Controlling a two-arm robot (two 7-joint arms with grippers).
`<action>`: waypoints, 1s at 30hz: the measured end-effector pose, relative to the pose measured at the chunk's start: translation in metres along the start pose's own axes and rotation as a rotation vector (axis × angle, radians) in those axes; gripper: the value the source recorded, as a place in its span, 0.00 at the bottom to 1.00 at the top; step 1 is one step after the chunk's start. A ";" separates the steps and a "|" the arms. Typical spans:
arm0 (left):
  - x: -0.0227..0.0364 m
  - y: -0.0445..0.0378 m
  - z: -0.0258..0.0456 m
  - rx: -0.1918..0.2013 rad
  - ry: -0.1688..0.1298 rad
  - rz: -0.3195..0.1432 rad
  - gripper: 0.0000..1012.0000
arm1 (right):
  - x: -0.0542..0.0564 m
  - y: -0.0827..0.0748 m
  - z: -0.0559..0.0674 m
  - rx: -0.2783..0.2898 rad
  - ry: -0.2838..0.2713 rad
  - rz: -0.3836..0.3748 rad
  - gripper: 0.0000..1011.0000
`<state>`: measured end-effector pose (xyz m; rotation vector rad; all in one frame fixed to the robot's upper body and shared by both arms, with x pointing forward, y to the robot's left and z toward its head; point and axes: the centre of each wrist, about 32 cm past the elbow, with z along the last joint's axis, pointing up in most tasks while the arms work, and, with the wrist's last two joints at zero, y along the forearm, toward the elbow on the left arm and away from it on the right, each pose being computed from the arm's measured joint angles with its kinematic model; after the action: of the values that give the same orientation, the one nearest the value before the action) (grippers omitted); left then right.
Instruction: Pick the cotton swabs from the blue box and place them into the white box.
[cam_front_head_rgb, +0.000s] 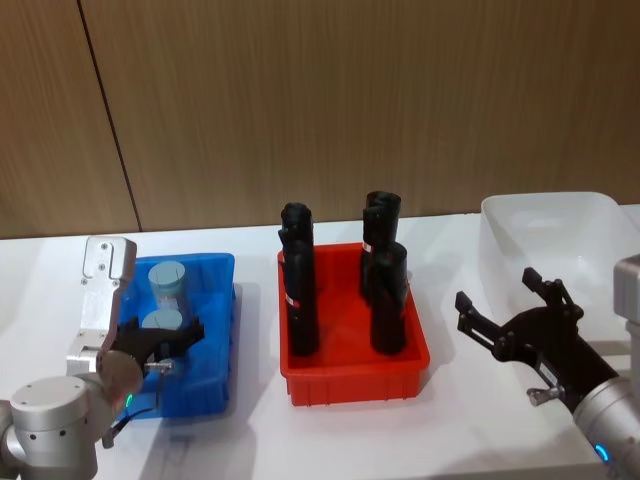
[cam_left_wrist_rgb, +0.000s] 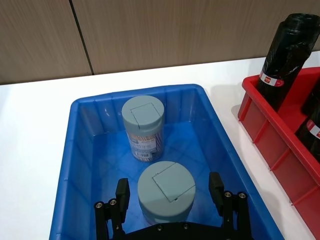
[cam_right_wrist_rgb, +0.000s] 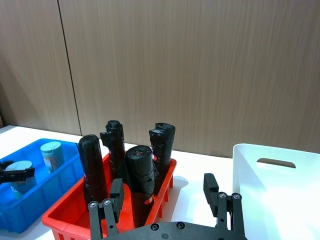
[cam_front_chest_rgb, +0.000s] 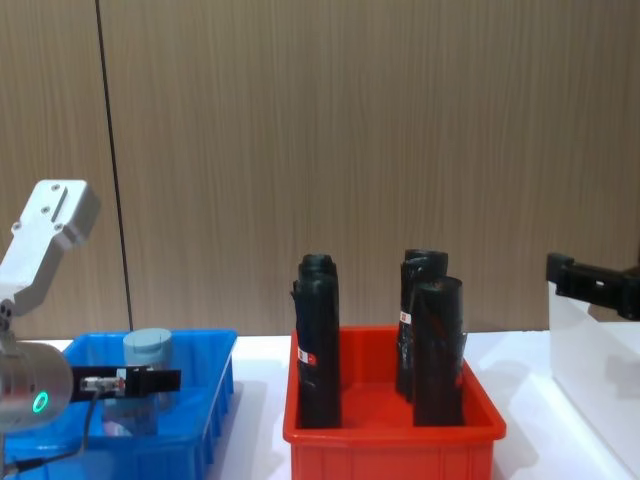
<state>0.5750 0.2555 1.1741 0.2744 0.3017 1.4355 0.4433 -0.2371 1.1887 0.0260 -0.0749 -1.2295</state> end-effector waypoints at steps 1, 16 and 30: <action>0.0002 -0.0004 -0.0002 0.001 0.000 0.000 0.99 | 0.000 0.000 0.000 0.000 0.000 0.000 0.99; 0.0048 -0.0072 -0.0053 0.008 -0.002 -0.001 0.66 | 0.000 0.000 0.000 0.000 0.000 0.000 0.99; 0.0038 -0.0024 0.0021 -0.040 -0.042 -0.012 0.66 | 0.000 0.000 0.000 0.000 0.000 0.000 0.99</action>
<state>0.5785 0.2590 1.1751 0.2695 0.2401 1.4207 0.4433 -0.2371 1.1887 0.0260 -0.0749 -1.2295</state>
